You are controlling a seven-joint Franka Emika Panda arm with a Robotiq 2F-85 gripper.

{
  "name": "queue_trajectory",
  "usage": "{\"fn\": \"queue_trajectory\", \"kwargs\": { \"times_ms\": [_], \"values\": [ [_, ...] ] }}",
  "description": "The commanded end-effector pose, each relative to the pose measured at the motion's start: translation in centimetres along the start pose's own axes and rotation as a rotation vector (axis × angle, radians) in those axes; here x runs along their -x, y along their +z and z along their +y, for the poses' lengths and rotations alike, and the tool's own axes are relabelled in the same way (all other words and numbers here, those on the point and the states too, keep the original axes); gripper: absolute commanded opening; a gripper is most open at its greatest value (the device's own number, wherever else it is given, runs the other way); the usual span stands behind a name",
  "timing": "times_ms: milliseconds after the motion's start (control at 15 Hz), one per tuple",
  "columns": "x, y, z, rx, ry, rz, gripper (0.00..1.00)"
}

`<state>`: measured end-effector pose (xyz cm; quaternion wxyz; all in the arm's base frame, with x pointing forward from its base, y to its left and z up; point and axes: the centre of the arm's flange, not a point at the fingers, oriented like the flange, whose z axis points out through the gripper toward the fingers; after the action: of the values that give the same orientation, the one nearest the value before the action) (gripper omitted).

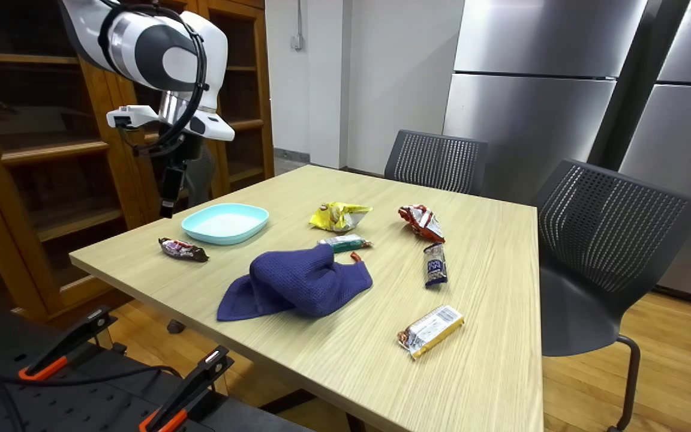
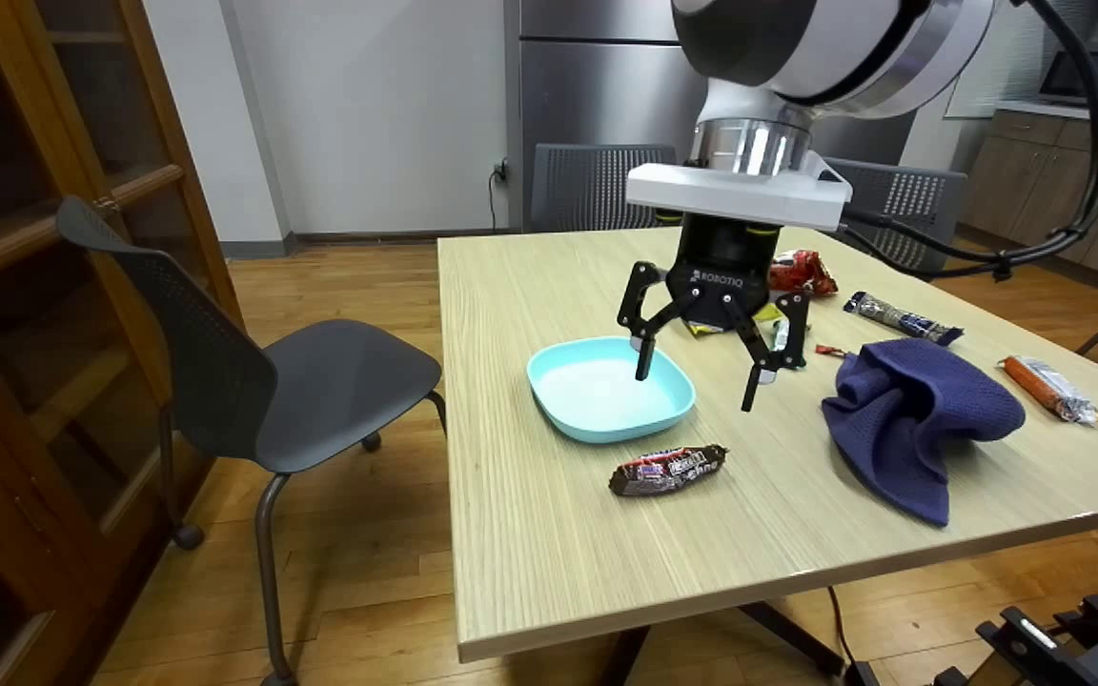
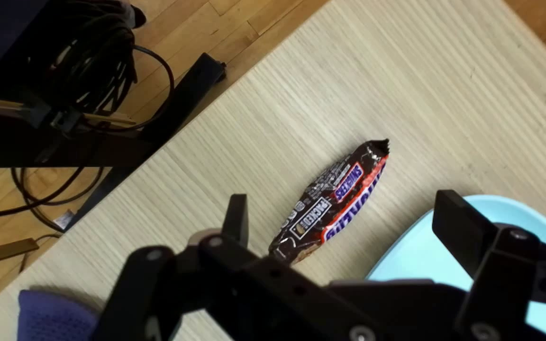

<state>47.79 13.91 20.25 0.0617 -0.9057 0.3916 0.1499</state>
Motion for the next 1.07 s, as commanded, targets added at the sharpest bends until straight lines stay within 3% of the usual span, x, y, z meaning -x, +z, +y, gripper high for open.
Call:
{"fn": "queue_trajectory", "kwargs": {
  "times_ms": [0,400,1000],
  "values": [
    [-0.6,1.6,0.1,0.039,0.151,0.033,1.0],
    [-1.1,4.3,0.6,0.087,0.255,0.028,1.0],
    [-1.4,4.9,1.0,0.084,0.24,0.011,1.0]
  ]
}}
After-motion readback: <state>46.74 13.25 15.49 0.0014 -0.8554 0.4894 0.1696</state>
